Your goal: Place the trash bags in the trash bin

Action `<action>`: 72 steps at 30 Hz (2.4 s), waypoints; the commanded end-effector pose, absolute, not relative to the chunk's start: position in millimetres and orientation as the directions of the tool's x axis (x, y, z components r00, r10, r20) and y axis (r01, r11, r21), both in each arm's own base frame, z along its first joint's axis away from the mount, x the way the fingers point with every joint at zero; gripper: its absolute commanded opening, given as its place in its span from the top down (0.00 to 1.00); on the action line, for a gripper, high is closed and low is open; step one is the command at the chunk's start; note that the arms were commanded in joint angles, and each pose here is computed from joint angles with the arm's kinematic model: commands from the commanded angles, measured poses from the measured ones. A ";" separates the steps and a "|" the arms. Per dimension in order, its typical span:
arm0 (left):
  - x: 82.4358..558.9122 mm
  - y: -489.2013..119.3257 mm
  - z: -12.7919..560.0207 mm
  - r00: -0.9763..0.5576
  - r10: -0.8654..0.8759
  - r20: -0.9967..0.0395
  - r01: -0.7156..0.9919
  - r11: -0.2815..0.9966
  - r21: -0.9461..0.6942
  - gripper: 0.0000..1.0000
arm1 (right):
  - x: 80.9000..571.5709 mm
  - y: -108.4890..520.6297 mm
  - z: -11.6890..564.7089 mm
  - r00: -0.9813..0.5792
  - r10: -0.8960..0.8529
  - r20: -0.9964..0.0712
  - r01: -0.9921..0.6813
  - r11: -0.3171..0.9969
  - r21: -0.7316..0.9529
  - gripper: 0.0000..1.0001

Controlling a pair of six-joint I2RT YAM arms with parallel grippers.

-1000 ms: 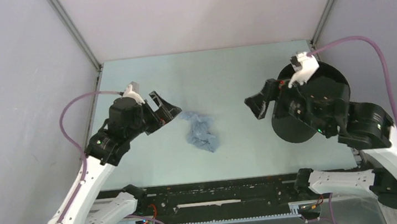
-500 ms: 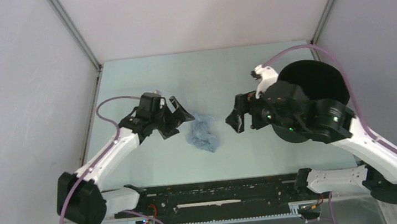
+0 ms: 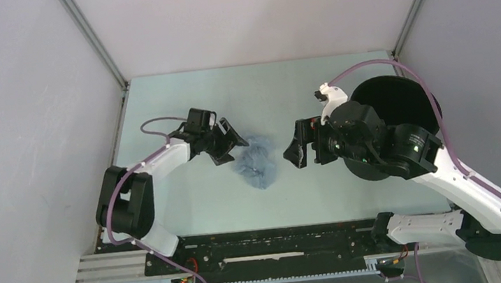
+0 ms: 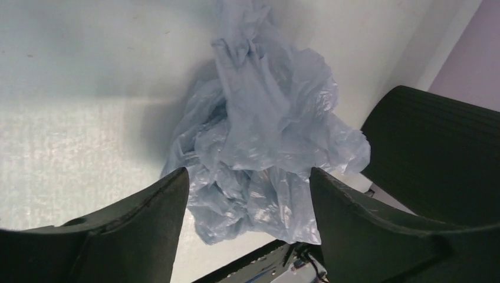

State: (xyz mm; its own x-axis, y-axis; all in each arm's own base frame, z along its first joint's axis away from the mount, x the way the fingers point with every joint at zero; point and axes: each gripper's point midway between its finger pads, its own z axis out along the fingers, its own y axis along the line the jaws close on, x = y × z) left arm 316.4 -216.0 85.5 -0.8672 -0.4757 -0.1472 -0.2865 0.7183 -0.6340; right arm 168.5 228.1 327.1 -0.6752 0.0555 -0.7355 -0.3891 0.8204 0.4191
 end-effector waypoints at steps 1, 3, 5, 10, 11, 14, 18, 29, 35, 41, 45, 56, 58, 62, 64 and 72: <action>345.2 -226.6 147.5 -0.838 -0.469 -0.279 -0.139 0.678 -0.722 0.14 | 169.6 235.6 324.0 -0.700 0.072 -0.711 -0.374 0.811 0.450 0.00; 344.0 -221.2 159.9 -0.818 -0.473 -0.327 -0.111 0.687 -0.718 0.11 | 168.5 236.5 322.5 -0.709 0.077 -0.701 -0.366 0.809 0.460 0.00; 341.9 -216.3 167.7 -0.804 -0.477 -0.355 -0.097 0.694 -0.713 0.05 | 167.4 236.3 321.7 -0.717 0.085 -0.692 -0.356 0.809 0.468 0.00; 346.1 -222.4 161.6 -0.806 -0.512 -0.297 -0.133 0.645 -0.752 0.00 | 165.0 233.4 317.8 -0.730 0.100 -0.676 -0.331 0.813 0.478 0.01; 349.1 -222.9 158.1 -0.803 -0.522 -0.288 -0.146 0.640 -0.754 0.00 | 164.3 232.8 317.3 -0.732 0.100 -0.674 -0.329 0.814 0.478 0.00; 361.3 -227.3 159.2 -0.790 -0.542 -0.286 -0.144 0.617 -0.773 0.02 | 163.0 229.4 315.2 -0.738 0.103 -0.667 -0.315 0.821 0.476 0.00; 371.3 -234.7 145.1 -0.810 -0.528 -0.254 -0.161 0.617 -0.770 0.41 | 162.8 226.6 309.3 -0.754 0.112 -0.647 -0.289 0.828 0.480 0.00; 388.9 -228.4 347.3 -0.617 -0.402 -0.677 0.292 0.681 -0.671 1.00 | 181.6 225.7 314.9 -0.815 0.209 -0.540 -0.278 0.676 0.682 0.01; 335.3 -223.0 404.2 -0.518 -0.354 -0.779 0.475 0.638 -0.606 1.00 | 199.1 248.6 317.1 -0.816 0.162 -0.554 -0.345 0.633 0.693 0.00; 287.0 -185.0 266.5 -0.694 -0.432 -0.577 0.156 0.692 -0.705 1.00 | 212.1 263.9 304.0 -0.826 0.093 -0.556 -0.369 0.655 0.659 0.02; 266.2 -175.0 204.9 -0.746 -0.491 -0.450 0.035 0.647 -0.762 1.00 | 221.0 279.3 284.6 -0.825 0.037 -0.564 -0.390 0.685 0.615 0.04; 235.2 -174.7 183.6 -0.822 -0.210 -0.530 0.202 0.762 -0.615 1.00 | 250.0 323.7 206.8 -0.890 -0.064 -0.452 -0.336 0.762 0.554 0.10; 233.7 -184.7 210.2 -0.794 -0.162 -0.586 0.286 0.751 -0.595 1.00 | 251.8 324.7 203.7 -0.900 -0.059 -0.433 -0.317 0.769 0.555 0.11; 239.9 -191.0 269.0 -0.717 -0.219 -0.662 0.331 0.729 -0.599 1.00 | 248.9 322.7 219.7 -0.882 -0.064 -0.467 -0.353 0.748 0.563 0.11; 241.8 -185.8 296.0 -0.682 -0.314 -0.660 0.284 0.718 -0.636 1.00 | 242.9 318.0 228.6 -0.856 -0.092 -0.509 -0.405 0.731 0.549 0.10; 231.8 -203.9 368.7 -0.674 -0.456 -0.581 0.316 0.533 -0.785 1.00 | 235.5 304.8 262.9 -0.786 -0.009 -0.618 -0.470 0.658 0.588 0.09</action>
State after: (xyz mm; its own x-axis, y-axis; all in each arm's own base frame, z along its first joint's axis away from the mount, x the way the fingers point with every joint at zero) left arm 234.8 -190.6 319.7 -0.6676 -0.3859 -0.6367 0.2939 0.6491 -0.7016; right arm 231.3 304.2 225.7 -0.8466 -0.0741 -0.5270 -0.4062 0.7298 0.5499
